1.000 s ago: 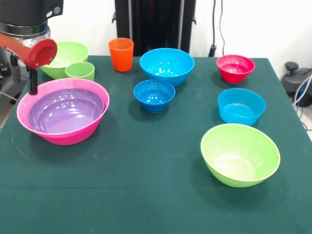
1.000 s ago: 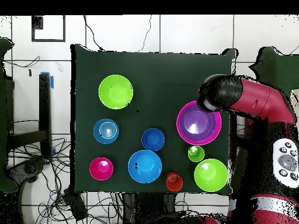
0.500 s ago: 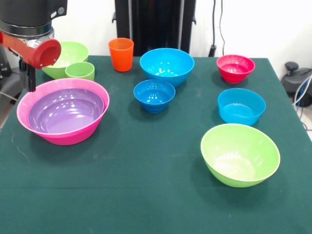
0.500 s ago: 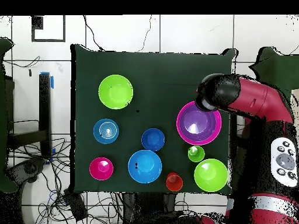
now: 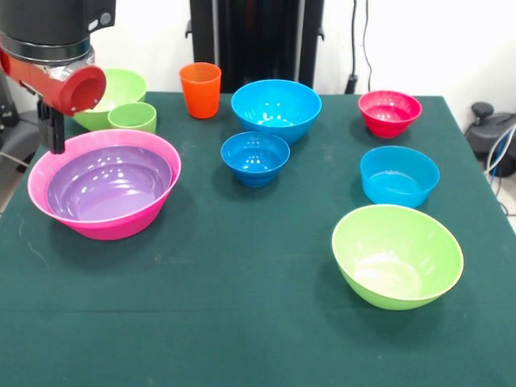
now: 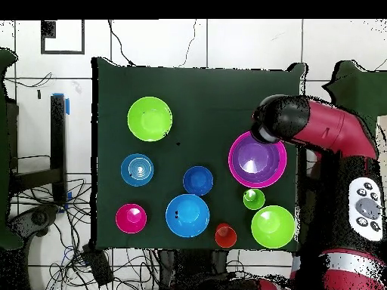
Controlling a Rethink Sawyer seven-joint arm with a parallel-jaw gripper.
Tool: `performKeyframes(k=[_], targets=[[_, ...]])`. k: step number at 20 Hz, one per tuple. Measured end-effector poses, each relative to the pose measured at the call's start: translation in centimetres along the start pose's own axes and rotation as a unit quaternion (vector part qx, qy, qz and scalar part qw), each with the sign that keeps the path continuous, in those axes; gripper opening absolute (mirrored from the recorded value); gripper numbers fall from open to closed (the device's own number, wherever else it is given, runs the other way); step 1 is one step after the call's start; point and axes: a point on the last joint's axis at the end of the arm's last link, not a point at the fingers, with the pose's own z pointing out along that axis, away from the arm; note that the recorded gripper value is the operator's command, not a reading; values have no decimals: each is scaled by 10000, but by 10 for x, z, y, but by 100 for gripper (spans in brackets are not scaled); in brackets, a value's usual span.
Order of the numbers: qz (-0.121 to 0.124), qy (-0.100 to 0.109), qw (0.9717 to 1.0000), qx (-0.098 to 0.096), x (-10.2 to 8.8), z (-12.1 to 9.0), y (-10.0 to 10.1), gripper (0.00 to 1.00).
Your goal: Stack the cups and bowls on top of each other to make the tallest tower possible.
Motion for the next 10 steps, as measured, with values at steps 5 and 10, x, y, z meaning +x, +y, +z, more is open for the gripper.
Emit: performKeyframes(k=[5, 10], targets=[[48, 107, 9999, -96, 6, 5, 10, 0], [107, 279, 9994, -166, 16, 14, 16, 0]])
